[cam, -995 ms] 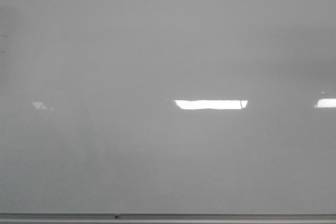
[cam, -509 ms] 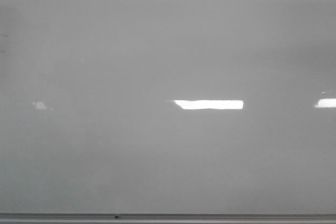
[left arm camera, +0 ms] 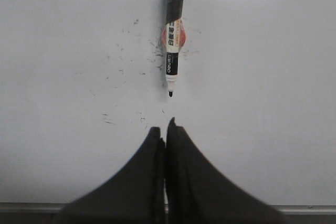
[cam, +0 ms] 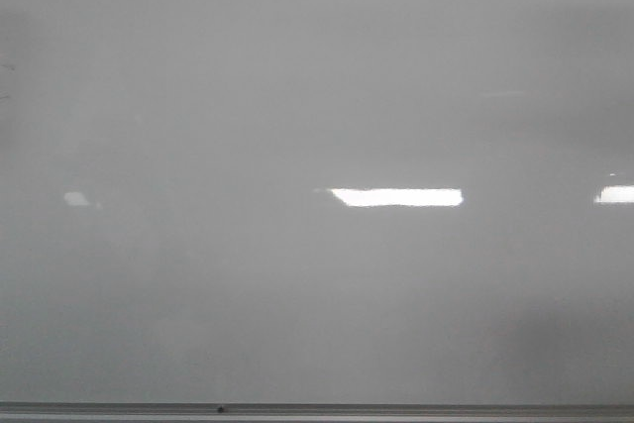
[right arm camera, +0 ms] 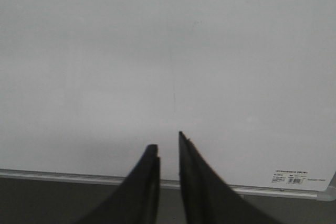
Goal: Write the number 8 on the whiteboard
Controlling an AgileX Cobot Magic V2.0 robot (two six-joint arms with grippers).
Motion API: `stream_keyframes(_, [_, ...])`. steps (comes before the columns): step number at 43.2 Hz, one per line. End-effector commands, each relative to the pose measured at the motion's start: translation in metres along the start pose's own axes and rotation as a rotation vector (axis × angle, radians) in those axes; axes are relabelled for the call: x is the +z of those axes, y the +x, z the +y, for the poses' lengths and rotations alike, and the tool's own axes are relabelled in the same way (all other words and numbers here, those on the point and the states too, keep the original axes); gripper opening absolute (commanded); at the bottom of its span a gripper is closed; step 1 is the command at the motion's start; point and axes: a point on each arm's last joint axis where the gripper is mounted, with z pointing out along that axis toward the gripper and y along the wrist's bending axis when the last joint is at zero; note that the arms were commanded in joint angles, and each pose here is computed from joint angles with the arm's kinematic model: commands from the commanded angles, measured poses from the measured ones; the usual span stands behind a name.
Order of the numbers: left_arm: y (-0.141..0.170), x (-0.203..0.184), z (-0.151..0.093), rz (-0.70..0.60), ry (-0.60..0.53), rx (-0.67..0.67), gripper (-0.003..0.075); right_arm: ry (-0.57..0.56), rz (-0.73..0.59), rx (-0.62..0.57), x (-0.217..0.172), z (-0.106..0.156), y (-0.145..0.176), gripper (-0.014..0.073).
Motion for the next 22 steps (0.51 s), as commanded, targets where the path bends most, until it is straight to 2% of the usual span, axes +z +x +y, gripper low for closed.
stream_keyframes(1, [-0.015, 0.005, -0.001, -0.068, 0.005, 0.01, 0.0106, 0.009, -0.08, -0.02, -0.005, -0.001, -0.013, 0.0377])
stream_keyframes(3, [-0.015, 0.008, 0.0, -0.058, 0.005, 0.009, 0.0171, 0.009, -0.079, -0.02, -0.005, -0.001, -0.013, 0.046])
stream_keyframes(6, [-0.016, 0.016, 0.0, -0.035, 0.004, 0.007, 0.0315, 0.009, -0.076, -0.02, -0.005, -0.001, -0.013, 0.054])
stream_keyframes(7, [-0.016, 0.02, 0.0, -0.024, 0.003, 0.007, 0.0368, 0.009, -0.076, -0.02, -0.005, -0.001, -0.013, 0.0549])
stream_keyframes(10, [-0.018, 0.03, 0.001, -0.012, 0.001, 0.005, 0.0451, 0.009, -0.076, -0.02, -0.005, -0.001, -0.013, 0.0553])
stream_keyframes(12, [-0.02, 0.038, 0.001, 0.008, 0.0, 0.004, 0.0472, 0.009, -0.076, -0.02, -0.005, -0.001, -0.013, 0.0553])
stream_keyframes(22, [-0.037, 0.075, 0.002, 0.106, 0.003, -0.009, 0.0471, 0.009, -0.075, -0.02, -0.005, -0.001, -0.013, 0.0554])
